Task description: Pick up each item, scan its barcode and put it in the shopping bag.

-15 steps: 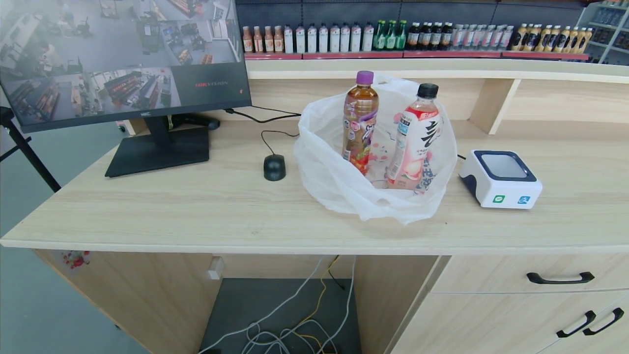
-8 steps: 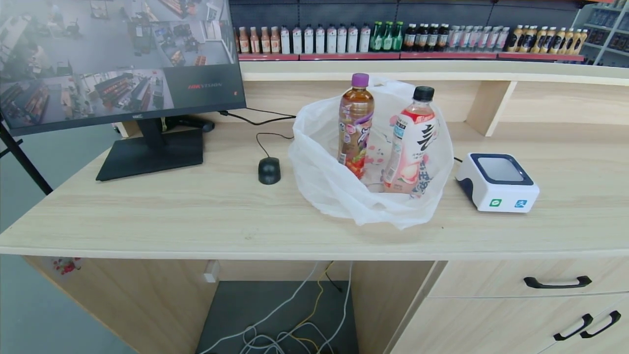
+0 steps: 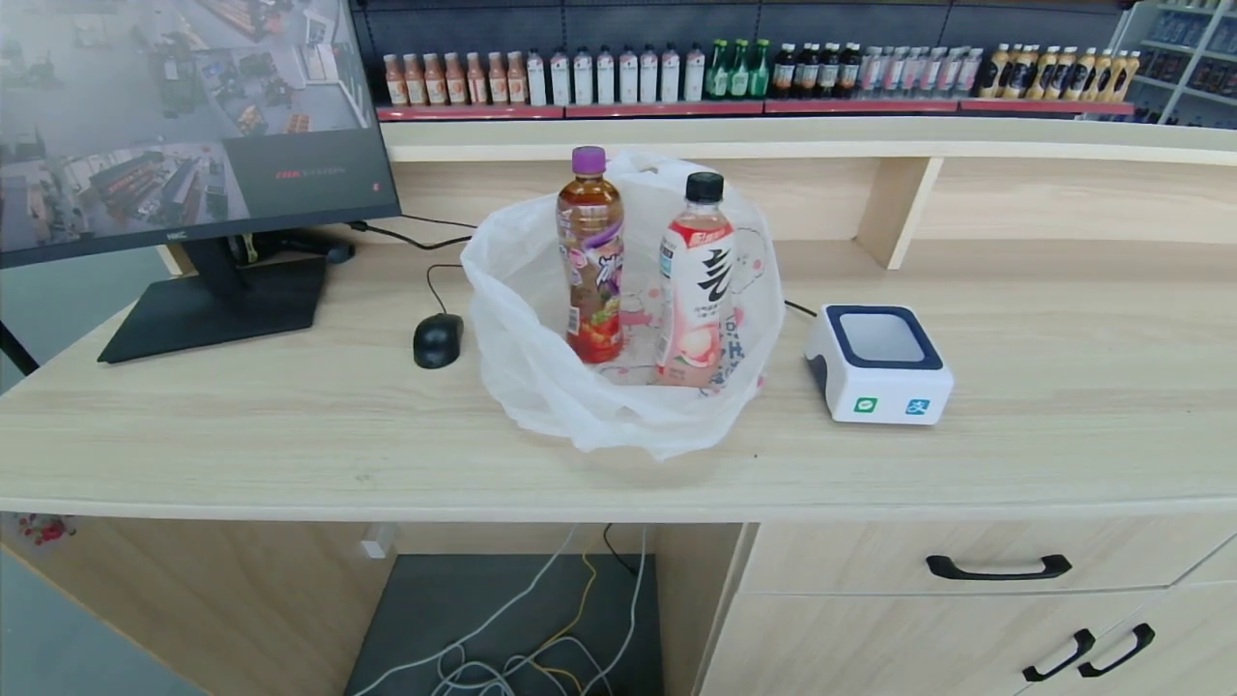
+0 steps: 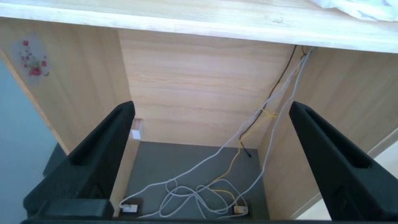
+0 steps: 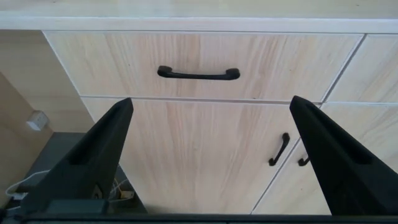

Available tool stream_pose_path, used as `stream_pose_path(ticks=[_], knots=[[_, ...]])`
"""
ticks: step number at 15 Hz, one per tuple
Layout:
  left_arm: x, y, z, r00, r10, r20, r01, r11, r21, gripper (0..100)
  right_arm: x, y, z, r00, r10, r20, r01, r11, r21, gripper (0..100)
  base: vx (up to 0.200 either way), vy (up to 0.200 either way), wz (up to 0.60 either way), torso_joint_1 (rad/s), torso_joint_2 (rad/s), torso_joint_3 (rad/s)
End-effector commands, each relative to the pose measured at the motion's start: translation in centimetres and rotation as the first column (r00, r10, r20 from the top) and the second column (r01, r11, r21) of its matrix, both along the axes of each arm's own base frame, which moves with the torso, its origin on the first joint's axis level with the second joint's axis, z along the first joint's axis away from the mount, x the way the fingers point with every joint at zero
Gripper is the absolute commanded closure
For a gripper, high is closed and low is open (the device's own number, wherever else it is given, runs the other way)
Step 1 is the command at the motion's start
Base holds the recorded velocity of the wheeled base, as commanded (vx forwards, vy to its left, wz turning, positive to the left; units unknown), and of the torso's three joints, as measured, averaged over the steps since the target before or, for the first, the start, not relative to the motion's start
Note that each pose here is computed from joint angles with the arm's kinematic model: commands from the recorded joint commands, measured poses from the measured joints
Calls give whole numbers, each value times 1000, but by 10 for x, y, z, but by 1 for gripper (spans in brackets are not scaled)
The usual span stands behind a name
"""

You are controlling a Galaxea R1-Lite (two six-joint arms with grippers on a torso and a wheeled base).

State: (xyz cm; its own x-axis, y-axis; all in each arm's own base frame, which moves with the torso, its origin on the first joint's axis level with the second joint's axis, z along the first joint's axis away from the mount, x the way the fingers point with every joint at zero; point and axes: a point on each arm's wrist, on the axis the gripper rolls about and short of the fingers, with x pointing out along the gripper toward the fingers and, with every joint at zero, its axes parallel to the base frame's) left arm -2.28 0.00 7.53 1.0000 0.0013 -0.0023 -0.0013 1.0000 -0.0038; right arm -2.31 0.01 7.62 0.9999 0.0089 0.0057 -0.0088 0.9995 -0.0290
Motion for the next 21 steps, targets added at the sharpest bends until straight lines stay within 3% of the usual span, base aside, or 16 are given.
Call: stream_pose_path(ticks=[1,15,21], knots=[[0,0,0,1000,0,1,0,1000,-1,0,0,0,0,1000,2,-3,-2,1000,0,0,0,-200,0,7,7,7],[0,0,0,1000,0,1,0,1000,-1,0,0,0,0,1000,0,-1,0,1000,14,0,0,-200,0,3,3,3],[0,0,0,1000,0,1,0,1000,-1,0,0,0,0,1000,0,0,0,1000,15,0,0,0,0,0,0,0]])
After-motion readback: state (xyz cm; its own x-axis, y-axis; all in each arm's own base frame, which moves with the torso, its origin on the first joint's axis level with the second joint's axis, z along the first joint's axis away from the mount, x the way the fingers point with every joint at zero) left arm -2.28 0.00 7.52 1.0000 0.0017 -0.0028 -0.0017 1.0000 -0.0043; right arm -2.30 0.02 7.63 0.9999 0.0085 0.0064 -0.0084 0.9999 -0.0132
